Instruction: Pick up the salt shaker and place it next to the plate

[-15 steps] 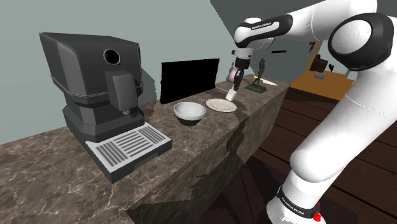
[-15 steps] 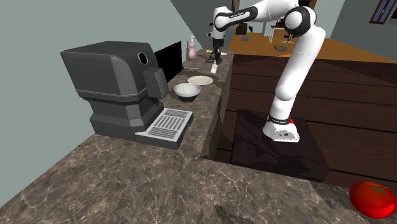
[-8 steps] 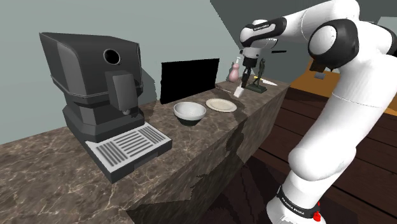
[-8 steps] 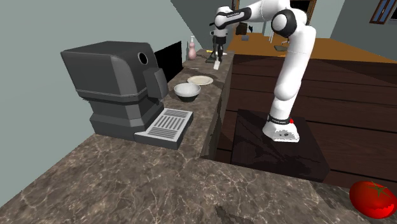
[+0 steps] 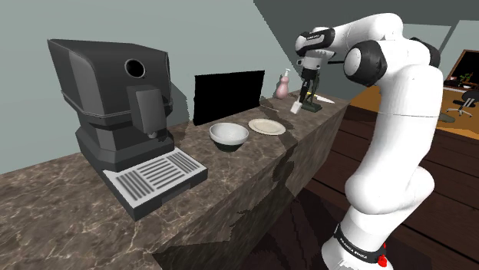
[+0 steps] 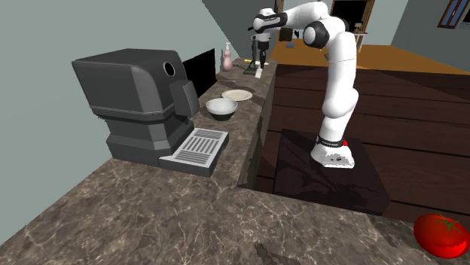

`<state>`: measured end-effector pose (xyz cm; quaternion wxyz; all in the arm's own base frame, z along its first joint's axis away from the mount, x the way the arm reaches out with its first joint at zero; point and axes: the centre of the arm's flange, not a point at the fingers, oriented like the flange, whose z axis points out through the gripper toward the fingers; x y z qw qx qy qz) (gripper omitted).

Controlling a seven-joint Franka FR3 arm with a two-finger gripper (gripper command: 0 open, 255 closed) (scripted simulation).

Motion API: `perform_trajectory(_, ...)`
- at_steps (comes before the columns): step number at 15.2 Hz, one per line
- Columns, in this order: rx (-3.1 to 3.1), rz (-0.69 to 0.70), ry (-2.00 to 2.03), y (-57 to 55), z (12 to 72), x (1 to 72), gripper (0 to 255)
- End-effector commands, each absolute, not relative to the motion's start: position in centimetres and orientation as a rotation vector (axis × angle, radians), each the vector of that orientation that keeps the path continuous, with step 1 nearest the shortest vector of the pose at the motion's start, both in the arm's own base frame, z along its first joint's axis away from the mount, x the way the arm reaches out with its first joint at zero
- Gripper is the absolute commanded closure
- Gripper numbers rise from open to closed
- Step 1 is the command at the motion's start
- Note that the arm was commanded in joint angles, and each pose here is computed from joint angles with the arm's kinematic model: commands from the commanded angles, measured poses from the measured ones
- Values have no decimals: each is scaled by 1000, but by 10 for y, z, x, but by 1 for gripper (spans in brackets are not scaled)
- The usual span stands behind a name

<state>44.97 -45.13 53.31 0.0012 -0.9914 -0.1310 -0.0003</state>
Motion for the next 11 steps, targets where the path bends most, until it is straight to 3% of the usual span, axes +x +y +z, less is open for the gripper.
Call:
perform_trajectory(1, -3112, -1, -414, -479, 534, 446, 255)
perform_trajectory(11, -3112, -1, -414, -574, 518, 443, 255)
